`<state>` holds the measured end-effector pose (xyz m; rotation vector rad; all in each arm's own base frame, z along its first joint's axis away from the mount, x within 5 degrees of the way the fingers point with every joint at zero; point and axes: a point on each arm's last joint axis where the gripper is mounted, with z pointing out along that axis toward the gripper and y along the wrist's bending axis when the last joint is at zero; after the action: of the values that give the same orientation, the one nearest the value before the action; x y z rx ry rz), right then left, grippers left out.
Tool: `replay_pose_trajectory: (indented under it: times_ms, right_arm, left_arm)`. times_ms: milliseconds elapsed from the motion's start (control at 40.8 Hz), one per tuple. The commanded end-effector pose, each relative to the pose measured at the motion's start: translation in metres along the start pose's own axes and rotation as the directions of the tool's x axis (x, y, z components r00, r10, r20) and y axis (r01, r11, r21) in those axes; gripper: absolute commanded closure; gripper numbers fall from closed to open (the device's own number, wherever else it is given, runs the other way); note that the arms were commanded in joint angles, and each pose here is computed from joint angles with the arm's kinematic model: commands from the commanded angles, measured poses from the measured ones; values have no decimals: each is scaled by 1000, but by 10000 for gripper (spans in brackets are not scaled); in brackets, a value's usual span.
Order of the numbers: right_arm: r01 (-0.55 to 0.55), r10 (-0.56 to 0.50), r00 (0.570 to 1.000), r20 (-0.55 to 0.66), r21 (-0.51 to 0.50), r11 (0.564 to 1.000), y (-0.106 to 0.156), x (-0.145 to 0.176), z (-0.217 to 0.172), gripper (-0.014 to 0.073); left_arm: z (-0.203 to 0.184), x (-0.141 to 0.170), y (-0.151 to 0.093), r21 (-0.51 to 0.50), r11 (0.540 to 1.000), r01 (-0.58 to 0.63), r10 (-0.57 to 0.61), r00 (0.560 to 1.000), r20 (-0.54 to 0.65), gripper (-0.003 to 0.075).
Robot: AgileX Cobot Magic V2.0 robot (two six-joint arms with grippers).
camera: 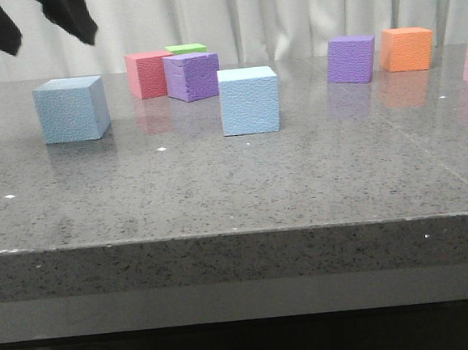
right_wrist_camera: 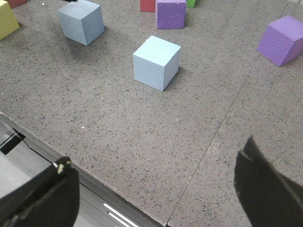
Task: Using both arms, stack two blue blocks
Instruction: 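Lower the left gripper onto the other light-blue cube and close, then lift the light-blue cube and carry it above the centre cube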
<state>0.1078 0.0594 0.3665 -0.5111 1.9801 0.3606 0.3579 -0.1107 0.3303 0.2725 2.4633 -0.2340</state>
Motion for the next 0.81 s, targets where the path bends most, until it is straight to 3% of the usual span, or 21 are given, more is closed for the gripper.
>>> replay_pose_trajectory:
  times_ms: [0, 196, 490, 784]
  right_arm:
    - [3, -3, 996, 94, 6, 1000, 0, -13, -6, -69]
    - [3, -3, 996, 94, 6, 1000, 0, -13, -6, -69]
    - [3, -3, 995, 95, 6, 1000, 0, -13, -6, -69]
    - [3, -3, 995, 95, 6, 1000, 0, -13, -6, -69]
  left_arm:
    - [-9, -23, -3, -5, 998, 61, -60, 994, 89, 122]
    - [21, -28, 3, -55, 987, 151, -147, 987, 60, 122]
    - [56, -21, 5, -67, 985, 161, -161, 987, -1, 129]
    - [49, -24, 0, -38, 988, 147, -148, 988, -30, 335]
